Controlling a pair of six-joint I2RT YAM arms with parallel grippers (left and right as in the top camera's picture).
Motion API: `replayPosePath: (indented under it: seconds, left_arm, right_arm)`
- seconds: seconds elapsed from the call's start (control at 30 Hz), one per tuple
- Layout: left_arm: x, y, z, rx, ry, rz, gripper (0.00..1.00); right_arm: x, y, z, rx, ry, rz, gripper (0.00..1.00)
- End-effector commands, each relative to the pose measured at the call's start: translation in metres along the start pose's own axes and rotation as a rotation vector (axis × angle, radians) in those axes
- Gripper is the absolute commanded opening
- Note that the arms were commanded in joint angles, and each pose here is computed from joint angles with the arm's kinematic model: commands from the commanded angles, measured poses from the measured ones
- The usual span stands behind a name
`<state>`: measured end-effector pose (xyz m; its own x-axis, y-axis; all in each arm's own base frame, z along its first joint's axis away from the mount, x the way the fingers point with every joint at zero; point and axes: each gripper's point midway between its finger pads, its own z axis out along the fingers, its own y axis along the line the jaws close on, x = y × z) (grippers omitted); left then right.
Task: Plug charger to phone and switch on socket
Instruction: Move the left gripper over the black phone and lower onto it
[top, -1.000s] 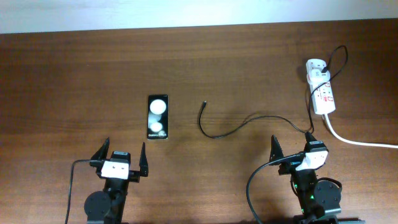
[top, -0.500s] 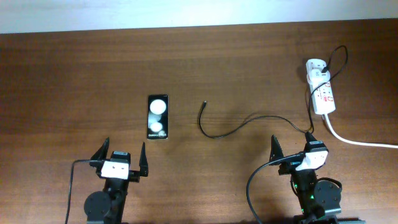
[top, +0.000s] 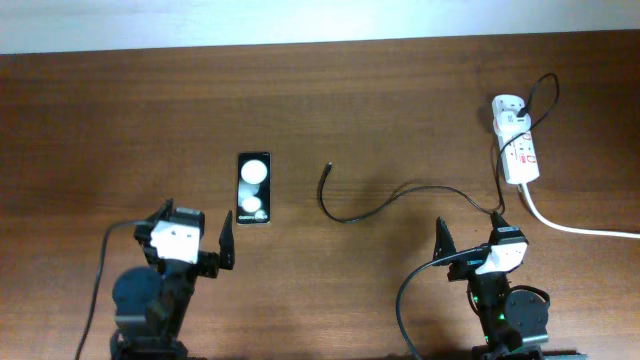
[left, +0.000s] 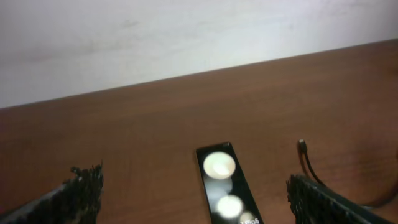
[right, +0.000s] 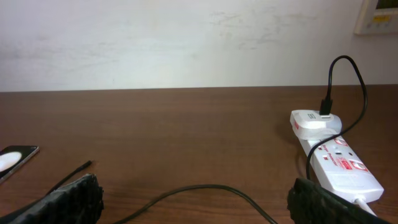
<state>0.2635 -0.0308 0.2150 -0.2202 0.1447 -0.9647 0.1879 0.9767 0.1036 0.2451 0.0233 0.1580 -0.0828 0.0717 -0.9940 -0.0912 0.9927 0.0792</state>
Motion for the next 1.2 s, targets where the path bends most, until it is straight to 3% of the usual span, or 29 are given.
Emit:
replayPosePath:
  seconds: [0.0,0.27,0.47,0.67,0.83,1.0,1.17]
  left_arm:
    - [-0.036,0.003,0.001,0.017,0.002,0.004,0.99]
    - [-0.063,-0.005,0.032,0.140,0.197,-0.036,0.99]
    - [-0.056,-0.014,0.067,0.250,0.493,-0.113,0.99]
    - [-0.016,-0.025,0.094,0.340,0.788,-0.206,0.99]
    - [0.020,-0.037,0.112,0.404,0.900,-0.266,0.99]
    - [0.055,-0.038,0.134,0.400,0.981,-0.283,0.99]
    - [0.103,-0.019,0.146,0.102,1.138,-0.243,0.99]
  right_arm:
    - [0.002,0.000,0.000,-0.004,0.002,0.004,0.99]
    - [0.002,0.000,0.000,-0.004,0.002,0.004,0.99]
    - [0.002,0.000,0.000,-0.004,0.002,0.004,0.99]
    - [0.002,0.000,0.000,-0.004,0.002,0.004,0.99]
    - [0.002,0.000,0.000,-0.004,0.002,0.004,0.99]
    - [0.002,0.000,0.000,-0.004,0.002,0.004,0.99]
    - [0.002,0.000,0.000,-0.004,0.002,0.004,0.99]
